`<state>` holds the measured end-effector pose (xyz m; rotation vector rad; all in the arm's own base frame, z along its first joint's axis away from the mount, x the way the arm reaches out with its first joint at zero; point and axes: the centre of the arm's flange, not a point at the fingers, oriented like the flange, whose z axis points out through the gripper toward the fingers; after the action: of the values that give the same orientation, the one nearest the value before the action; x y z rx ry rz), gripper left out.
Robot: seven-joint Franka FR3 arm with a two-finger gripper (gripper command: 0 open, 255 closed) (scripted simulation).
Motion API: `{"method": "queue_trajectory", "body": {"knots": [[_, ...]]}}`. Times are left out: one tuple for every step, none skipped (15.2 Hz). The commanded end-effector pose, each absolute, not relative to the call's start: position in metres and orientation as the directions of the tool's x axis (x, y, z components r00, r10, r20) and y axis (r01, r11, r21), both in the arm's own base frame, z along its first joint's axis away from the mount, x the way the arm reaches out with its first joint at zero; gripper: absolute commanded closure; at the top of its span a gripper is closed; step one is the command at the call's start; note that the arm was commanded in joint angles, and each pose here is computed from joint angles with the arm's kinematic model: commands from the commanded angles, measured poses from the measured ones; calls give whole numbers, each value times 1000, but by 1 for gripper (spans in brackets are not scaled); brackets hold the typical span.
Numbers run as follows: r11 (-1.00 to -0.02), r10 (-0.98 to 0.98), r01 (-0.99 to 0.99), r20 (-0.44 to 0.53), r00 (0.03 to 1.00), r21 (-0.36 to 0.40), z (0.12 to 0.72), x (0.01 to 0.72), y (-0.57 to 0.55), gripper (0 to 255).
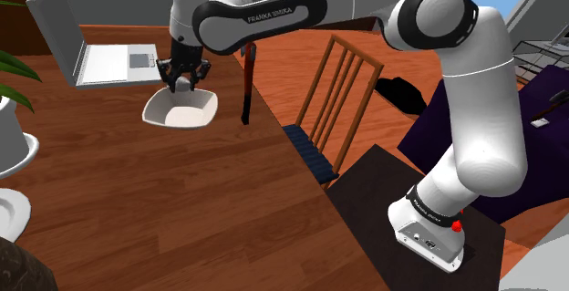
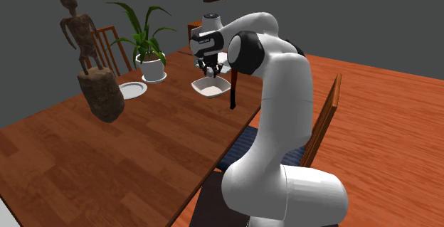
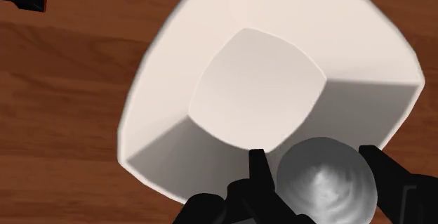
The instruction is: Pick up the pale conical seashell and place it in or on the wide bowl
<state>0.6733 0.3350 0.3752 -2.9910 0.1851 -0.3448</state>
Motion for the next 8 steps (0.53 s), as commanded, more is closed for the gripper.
{"method": "queue_trajectory", "body": {"knots": [[-985,-135,-106,218,966,-138,365,676,335,255],[-985,-135,-106,218,966,-138,360,676,335,255],[-985,-135,-106,218,966,-138,355,676,335,255],[-985,-135,-106,218,966,-138,350,676,335,255],[-985,-135,-106,218,966,-138,344,676,335,255],[-985,-135,-106,218,966,-138,339,676,335,255],[-985,-135,-106,218,966,-138,334,676,335,255],[-985,-135,-106,218,966,-138,329,676,335,255]]}}
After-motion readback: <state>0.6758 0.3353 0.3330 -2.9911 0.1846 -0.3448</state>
